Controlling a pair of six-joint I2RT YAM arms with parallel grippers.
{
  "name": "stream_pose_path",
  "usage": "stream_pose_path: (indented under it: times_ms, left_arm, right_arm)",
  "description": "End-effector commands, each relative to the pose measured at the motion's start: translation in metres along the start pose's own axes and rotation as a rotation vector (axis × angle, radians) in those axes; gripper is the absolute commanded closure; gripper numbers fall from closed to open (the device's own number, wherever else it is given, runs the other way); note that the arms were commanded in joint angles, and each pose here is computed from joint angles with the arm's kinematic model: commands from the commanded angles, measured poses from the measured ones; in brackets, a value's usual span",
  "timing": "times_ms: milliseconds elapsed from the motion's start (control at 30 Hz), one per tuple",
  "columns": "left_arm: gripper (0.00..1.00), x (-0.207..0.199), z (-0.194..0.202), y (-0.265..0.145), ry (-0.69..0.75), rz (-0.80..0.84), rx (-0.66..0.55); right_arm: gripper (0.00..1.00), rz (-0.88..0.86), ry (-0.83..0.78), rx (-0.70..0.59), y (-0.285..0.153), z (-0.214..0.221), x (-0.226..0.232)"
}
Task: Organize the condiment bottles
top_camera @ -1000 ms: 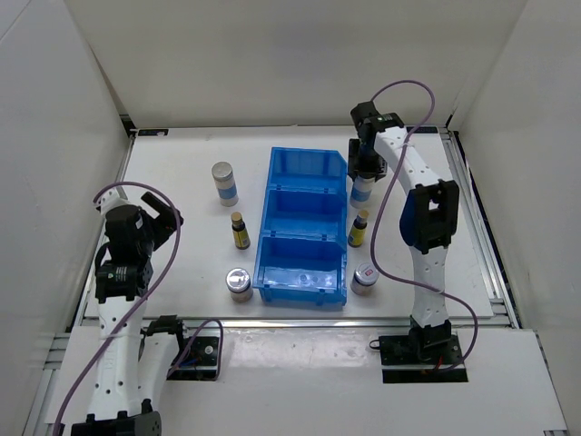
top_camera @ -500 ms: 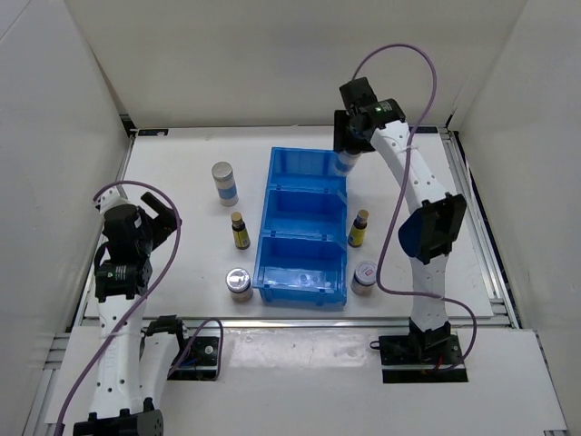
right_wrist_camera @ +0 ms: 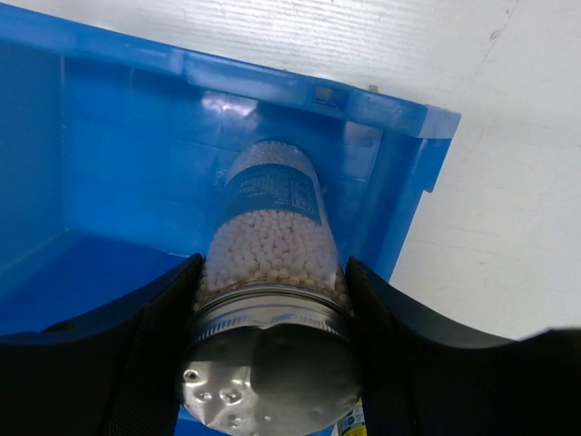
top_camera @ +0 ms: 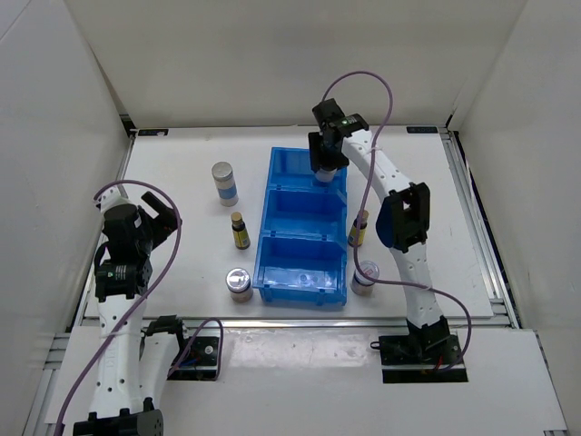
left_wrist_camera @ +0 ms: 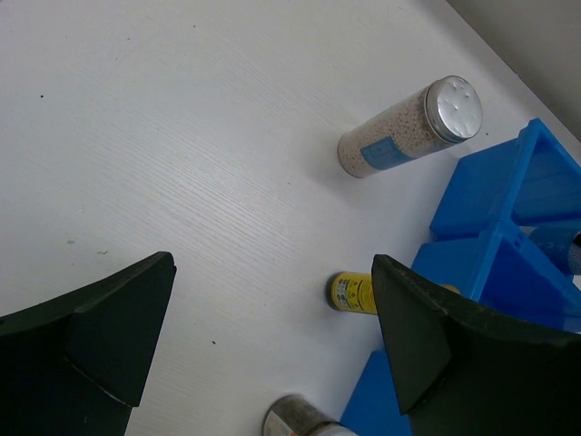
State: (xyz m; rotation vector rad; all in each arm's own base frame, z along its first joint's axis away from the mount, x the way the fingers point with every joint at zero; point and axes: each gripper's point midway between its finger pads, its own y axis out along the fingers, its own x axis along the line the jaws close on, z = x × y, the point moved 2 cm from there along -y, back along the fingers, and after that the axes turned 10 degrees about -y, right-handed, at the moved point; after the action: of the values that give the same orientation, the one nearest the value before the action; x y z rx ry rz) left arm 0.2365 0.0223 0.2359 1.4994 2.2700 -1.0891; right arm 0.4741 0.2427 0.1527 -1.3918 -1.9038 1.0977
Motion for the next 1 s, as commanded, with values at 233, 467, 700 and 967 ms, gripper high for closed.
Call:
stream_pose_path:
  times_ms: [233,467,700,967]
  left_arm:
    - [0.0,-0.011,-0.003,0.005,-0.006,0.063,-0.01]
    - [0.0,-0.024,-0.011,0.01,0.035,0.121,-0.022]
    - [0.0,-0.046,-0.024,0.023,0.136,0.223,-0.007]
    - [0.0,-0.052,-0.036,0.099,0.258,0.097,0.049]
  right_arm:
    - [0.0,0.046,0.022,-0.148,-0.043,-0.035,-0.014]
    - [0.0,0.106,0.126,-0.278,-0.137,-0.051,-0.037]
    - [0.0,0.017,0.209,-0.364,-0.217,-0.03,-0.042]
    - [0.0,-0.049,0.14,-0.36,-0.251,-0.001,-0.037]
